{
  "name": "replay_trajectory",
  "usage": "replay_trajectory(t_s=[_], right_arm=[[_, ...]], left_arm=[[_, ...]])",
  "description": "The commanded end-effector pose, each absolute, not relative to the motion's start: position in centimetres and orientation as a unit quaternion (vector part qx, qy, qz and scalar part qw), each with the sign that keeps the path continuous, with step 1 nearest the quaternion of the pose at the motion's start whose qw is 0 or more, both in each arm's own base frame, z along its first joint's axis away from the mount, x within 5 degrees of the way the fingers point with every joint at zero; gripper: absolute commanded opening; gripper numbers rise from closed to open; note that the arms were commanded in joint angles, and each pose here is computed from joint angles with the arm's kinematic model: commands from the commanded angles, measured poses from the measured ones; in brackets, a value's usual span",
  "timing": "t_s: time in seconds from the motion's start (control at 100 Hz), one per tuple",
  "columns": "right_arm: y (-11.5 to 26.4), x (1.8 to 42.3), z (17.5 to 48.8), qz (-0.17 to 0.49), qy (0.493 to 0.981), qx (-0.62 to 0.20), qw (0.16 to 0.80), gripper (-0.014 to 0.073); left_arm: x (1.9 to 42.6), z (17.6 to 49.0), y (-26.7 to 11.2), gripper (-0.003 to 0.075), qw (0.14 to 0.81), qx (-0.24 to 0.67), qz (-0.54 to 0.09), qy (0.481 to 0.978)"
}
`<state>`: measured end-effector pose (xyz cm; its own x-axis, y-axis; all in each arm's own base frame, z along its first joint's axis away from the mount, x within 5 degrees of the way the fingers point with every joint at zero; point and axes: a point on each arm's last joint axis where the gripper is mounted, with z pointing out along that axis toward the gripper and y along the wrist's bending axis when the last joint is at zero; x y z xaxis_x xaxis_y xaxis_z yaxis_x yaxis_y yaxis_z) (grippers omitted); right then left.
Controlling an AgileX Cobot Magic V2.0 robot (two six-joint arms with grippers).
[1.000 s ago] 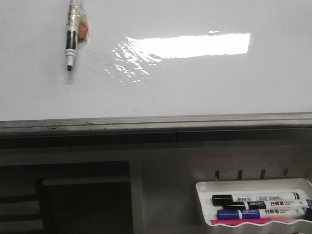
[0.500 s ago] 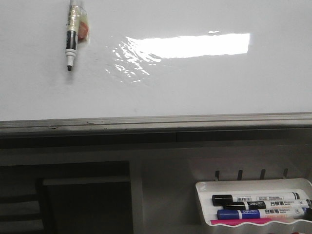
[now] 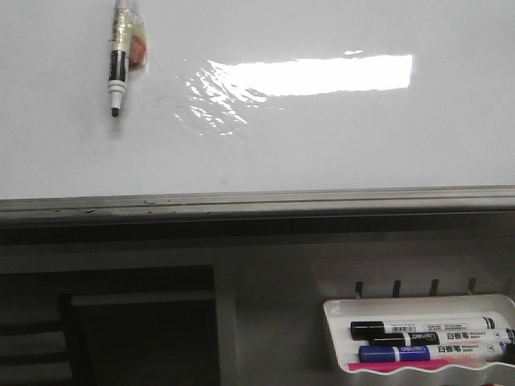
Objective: Write number 7 on whiteboard
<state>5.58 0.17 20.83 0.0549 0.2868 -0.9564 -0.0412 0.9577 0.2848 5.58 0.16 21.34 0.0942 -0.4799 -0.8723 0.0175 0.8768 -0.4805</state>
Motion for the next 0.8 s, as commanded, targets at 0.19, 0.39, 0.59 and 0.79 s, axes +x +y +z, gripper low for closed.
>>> replay_trajectory(t_s=[0.19, 0.39, 0.59, 0.79], right_arm=[[0.1, 5.3, 21.8, 0.187, 0.643, 0.155, 0.726, -0.0059], [0.8, 5.7, 24.3, 0.177, 0.698, 0.111, 0.685, -0.0053], [1.4, 8.0, 27.0, 0.15, 0.783, 0.07, 0.599, -0.0053], [1.8, 10.9, 29.7, 0.136, 0.826, 0.034, 0.546, -0.0053]], left_arm=[[5.2, 22.2, 0.4, -0.002, 0.722, -0.245, -0.248, 0.598], [5.3, 25.2, -0.5, -0.002, 0.701, -0.176, -0.221, 0.655], [7.1, 28.3, -1.1, -0.002, 0.648, -0.077, -0.142, 0.744], [9.3, 30.9, -1.6, -0.002, 0.588, -0.031, -0.133, 0.798]])
